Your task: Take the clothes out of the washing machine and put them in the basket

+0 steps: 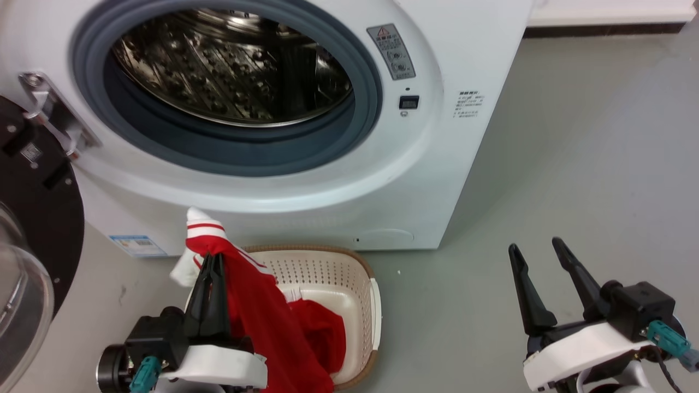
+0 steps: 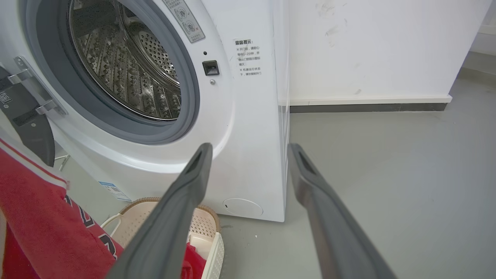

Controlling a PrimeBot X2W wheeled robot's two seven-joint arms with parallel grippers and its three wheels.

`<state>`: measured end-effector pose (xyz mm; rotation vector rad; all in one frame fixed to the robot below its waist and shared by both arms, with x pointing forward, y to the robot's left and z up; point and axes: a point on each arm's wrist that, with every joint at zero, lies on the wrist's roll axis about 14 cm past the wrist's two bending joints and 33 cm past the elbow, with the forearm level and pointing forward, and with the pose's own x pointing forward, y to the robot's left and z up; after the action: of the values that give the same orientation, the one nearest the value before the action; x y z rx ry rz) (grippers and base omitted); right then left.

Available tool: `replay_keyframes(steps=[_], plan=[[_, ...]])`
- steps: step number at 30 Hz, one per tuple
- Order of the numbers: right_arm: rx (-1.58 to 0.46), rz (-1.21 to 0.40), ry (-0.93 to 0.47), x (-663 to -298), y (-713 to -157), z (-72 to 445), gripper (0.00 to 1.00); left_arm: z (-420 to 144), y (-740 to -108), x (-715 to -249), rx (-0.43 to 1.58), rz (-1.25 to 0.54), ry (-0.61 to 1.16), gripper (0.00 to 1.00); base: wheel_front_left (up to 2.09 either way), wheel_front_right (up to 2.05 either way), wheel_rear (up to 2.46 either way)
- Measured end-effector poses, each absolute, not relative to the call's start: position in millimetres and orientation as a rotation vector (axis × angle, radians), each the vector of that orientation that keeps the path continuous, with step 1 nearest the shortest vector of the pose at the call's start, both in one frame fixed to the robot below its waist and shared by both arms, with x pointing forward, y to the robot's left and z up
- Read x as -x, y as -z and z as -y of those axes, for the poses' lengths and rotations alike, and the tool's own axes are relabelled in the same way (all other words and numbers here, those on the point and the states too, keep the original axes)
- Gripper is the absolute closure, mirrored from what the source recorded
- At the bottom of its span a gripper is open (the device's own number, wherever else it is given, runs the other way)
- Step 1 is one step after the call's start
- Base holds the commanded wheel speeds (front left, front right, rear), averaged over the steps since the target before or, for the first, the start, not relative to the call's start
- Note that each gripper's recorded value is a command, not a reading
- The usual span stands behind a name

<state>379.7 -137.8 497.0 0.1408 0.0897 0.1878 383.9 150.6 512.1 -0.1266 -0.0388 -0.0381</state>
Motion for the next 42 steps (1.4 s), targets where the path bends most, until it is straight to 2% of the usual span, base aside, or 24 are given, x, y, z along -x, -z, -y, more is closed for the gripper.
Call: replay_keyframes(steps=[20, 27, 35, 42], plan=[[-0.145, -0.237, -0.162, -439, -418, 144, 0.00, -146, -331, -470, 0.118, -0.334, 0.024, 1.00, 0.00, 0.00, 0.00], [-0.153, -0.307, -0.128, -445, -378, 154, 0.00, -146, -244, -459, 0.088, -0.552, 0.026, 1.00, 0.00, 0.00, 0.00], [-0.137, -0.378, -0.086, -441, -345, 168, 0.00, -135, -165, -418, 0.084, -0.802, 0.043, 1.00, 0.00, 0.00, 0.00], [-0.136, -0.409, -0.074, -439, -330, 172, 0.00, -123, -123, -387, 0.089, -0.967, 0.061, 1.00, 0.00, 0.00, 0.00]])
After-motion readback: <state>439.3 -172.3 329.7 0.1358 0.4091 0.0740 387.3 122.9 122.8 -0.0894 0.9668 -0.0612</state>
